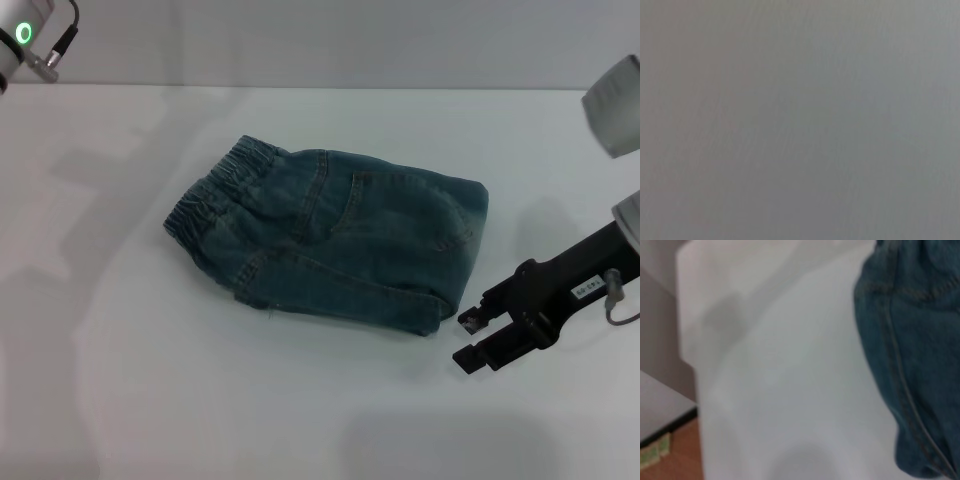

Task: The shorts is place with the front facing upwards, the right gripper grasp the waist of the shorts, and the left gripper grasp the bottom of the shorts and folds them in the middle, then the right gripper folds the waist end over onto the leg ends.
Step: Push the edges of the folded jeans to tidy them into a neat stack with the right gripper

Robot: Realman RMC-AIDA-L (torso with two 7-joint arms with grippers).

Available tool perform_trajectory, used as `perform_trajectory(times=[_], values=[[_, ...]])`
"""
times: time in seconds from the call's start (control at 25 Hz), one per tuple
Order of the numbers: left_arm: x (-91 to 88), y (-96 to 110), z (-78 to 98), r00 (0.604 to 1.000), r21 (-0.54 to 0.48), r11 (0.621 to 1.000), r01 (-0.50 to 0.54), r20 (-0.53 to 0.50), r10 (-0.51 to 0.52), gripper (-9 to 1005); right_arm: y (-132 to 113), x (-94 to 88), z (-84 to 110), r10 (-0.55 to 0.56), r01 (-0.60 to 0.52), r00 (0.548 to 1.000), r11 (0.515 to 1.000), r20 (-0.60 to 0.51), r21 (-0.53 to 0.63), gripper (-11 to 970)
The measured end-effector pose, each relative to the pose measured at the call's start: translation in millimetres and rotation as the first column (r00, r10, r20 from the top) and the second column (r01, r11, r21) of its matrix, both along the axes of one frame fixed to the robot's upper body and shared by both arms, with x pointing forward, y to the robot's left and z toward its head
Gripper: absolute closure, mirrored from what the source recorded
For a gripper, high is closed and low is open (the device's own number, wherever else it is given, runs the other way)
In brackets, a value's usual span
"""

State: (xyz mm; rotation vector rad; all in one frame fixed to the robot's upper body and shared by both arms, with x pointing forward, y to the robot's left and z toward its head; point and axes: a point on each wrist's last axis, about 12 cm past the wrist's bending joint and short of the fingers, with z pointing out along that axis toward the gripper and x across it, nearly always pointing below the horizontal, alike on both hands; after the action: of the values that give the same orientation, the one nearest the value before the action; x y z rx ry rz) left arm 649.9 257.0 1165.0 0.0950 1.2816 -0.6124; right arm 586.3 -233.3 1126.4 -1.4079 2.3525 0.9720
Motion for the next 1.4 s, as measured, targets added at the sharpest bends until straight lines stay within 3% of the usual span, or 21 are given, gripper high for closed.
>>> perform_trajectory(times=[0.48,0.8,1.12,1.4], values=[[1.5,-3.4,-4.8,1.0,0.006,1.0,0.002,-0.02,-0.002,169,18.7,8.7,-17.7,-0.062,0.065,0.994,0.997,0.093,-0.033,343],[2.3,-4.8,-9.3,0.999,0.005,1.0,0.003,-0.041,-0.002,169,17.2,13.0,-23.9,-0.112,0.117,0.985,0.993,0.128,-0.033,343],[2.6,-4.5,-11.5,0.999,0.017,1.0,-0.007,-0.049,0.008,169,-11.0,23.6,-13.9,-0.277,0.273,0.94,0.961,0.2,0.048,343],[3.2,-1.8,-14.4,0.998,0.02,1.0,-0.024,-0.065,0.025,169,-17.2,9.1,12.3,-0.249,0.21,0.955,0.951,0.159,0.227,343]])
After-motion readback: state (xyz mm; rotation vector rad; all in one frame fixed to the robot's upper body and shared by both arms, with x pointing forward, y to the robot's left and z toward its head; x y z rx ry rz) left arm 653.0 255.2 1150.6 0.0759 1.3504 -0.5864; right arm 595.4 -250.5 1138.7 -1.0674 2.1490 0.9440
